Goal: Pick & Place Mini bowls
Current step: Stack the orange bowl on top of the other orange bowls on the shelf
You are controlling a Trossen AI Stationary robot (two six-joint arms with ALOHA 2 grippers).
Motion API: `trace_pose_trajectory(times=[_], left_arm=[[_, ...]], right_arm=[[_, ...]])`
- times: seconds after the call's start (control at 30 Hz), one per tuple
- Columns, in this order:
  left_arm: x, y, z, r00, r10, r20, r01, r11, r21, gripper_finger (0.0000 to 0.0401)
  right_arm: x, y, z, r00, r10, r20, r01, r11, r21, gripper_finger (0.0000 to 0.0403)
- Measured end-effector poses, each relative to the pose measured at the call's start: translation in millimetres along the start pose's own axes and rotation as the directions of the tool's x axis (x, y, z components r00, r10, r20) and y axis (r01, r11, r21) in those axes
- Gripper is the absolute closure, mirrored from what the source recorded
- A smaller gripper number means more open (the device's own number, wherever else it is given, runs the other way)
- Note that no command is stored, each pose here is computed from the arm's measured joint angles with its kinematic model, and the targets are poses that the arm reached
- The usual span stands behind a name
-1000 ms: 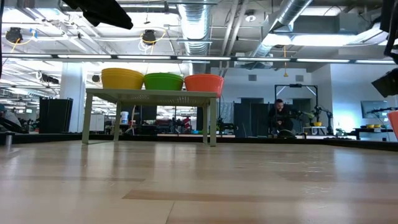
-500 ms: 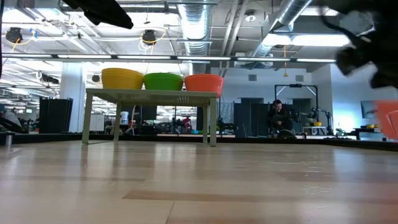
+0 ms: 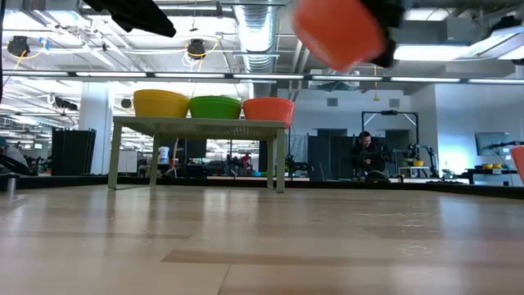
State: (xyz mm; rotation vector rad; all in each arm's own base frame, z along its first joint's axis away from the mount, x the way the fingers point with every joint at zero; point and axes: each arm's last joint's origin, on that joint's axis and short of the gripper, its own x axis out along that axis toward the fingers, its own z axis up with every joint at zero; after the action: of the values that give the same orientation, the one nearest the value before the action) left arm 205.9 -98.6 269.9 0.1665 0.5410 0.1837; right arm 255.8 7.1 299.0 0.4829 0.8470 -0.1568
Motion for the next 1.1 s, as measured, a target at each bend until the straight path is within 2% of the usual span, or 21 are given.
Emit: trace_pose_trajectory(times=[0.07,0.2,0.37,0.47,0.57,0.67,0.8,0.97,1.1], left_arm=[[0.0,0.0,0.1,1.0,0.0,0.001,0.0,1.0,-0.001,0.0311],[0.0,0.0,0.2,1.0,0.0,0.002,0.0,1.0,-0.002,0.0311],[0.0,-0.1,0.6,1.0,-0.001,0.005,0.001,1.0,-0.005,0.0311],[0.0,-0.1,0.9,1.0,-0.001,0.008,0.001,1.0,-0.007,0.0311],[0.1,-0.3,1.6,1.0,-0.003,0.015,0.003,1.0,-0.013,0.0311],[0.1,-0.4,1.9,1.0,-0.004,0.018,0.004,1.0,-0.015,0.0311],[0.1,-0.4,2.1,1.0,-0.004,0.02,0.004,1.0,-0.017,0.0311],[0.0,-0.4,2.1,1.0,-0.004,0.02,0.004,1.0,-0.019,0.0311],[0.0,-0.4,2.1,1.0,-0.004,0.02,0.004,1.0,-0.019,0.0311]], right_arm=[[-7.1,-3.2,18.7,0.992,0.0,0.125,0.002,1.0,-0.014,0.04],[-27.3,-16.3,51.5,0.946,-0.063,0.318,0.036,0.995,0.09,0.0398],[-60.1,-38.6,83.0,0.865,-0.192,0.463,0.108,0.973,0.202,0.0401],[-71.7,-53.5,96.6,0.832,-0.25,0.494,0.125,0.954,0.273,0.0401],[-68.6,-70.1,107.8,0.841,-0.317,0.438,0.15,0.915,0.375,0.0401],[-50.6,-84.0,120.1,0.887,-0.339,0.313,0.202,0.895,0.398,0.0402],[-26.8,-97.3,142.6,0.918,-0.349,0.189,0.257,0.886,0.386,0.0402],[-15.2,-113.6,174.9,0.946,-0.302,0.12,0.235,0.89,0.391,0.0402],[-10.0,-126.6,189.6,0.953,-0.303,0.026,0.265,0.868,0.419,0.0401]])
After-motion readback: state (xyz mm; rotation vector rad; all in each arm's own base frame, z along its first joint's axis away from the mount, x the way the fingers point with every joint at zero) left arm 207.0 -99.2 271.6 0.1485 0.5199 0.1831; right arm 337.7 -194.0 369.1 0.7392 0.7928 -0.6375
